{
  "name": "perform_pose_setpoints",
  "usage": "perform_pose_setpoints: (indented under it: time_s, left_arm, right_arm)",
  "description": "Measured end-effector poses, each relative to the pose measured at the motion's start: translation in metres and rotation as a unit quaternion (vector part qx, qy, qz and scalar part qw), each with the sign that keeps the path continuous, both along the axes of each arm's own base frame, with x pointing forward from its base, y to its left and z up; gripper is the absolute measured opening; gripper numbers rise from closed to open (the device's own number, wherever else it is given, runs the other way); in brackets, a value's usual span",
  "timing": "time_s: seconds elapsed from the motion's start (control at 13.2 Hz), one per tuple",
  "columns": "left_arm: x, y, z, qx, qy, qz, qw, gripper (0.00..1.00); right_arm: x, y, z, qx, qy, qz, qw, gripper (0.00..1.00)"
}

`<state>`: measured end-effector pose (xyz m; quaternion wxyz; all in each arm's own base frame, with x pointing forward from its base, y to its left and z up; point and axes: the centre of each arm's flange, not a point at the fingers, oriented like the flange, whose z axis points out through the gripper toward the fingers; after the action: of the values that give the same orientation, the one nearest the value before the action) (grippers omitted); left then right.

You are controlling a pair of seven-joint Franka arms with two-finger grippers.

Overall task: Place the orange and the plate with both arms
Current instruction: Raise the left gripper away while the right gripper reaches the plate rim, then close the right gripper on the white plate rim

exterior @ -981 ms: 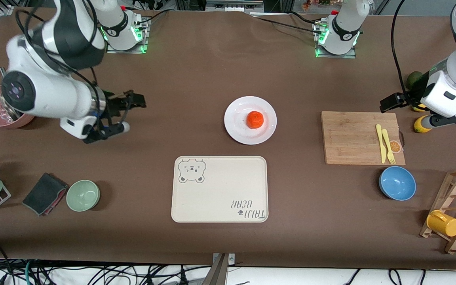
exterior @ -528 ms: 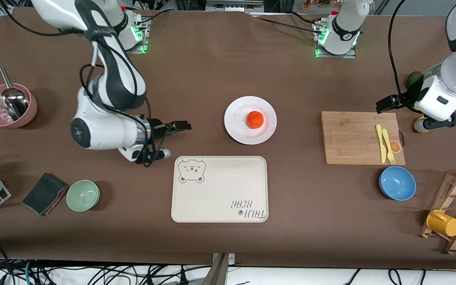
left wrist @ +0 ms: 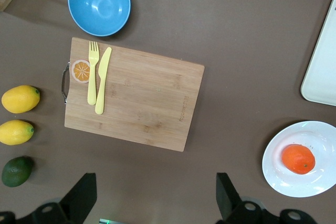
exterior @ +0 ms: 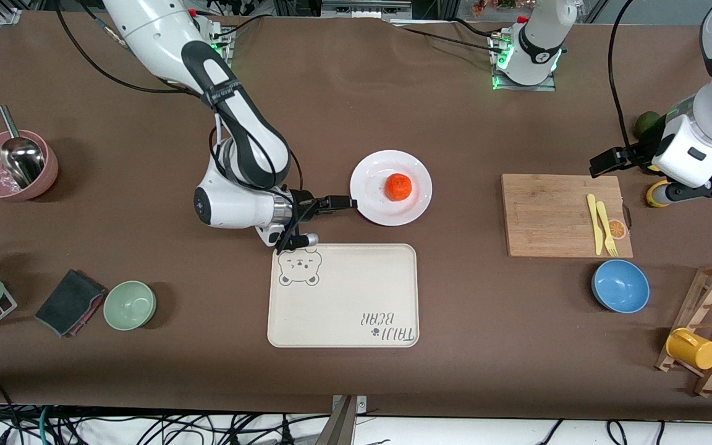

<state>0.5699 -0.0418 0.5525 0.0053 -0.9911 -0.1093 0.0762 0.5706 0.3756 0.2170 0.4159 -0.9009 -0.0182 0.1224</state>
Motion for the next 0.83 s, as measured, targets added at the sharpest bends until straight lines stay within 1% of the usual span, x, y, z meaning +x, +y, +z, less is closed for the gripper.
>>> perform_pose_setpoints:
  time_s: [0.15,0.3,0.6,0.68,0.75,0.83]
  left_arm:
    - [0.0,0.001,0.0,0.0,0.001,0.001,1.0,1.0]
    - [0.0,0.003,0.0,0.0,0.001,0.002,1.0,1.0]
    - [0.0,0.004,0.0,0.0,0.001,0.003,1.0,1.0]
    - [0.0,0.004,0.0,0.0,0.001,0.003,1.0,1.0]
    - [0.0,0.004,0.0,0.0,0.001,0.003,1.0,1.0]
    - [0.0,0.004,0.0,0.0,0.001,0.003,1.0,1.0]
  right_arm:
    - [-0.006,-0.001,-0.023,0.027,-0.016,0.013,0.999,1.0]
    - [-0.014,0.0,-0.043,0.039,-0.025,0.028,0.999,1.0]
    - [-0.027,0.012,-0.052,0.044,-0.036,0.054,0.997,1.0]
    - [-0.031,0.016,-0.054,0.04,-0.043,0.057,0.997,0.97]
    - [-0.035,0.021,-0.056,0.033,-0.05,0.058,0.997,0.97]
    - [-0.04,0.026,-0.06,0.028,-0.053,0.06,0.996,0.87]
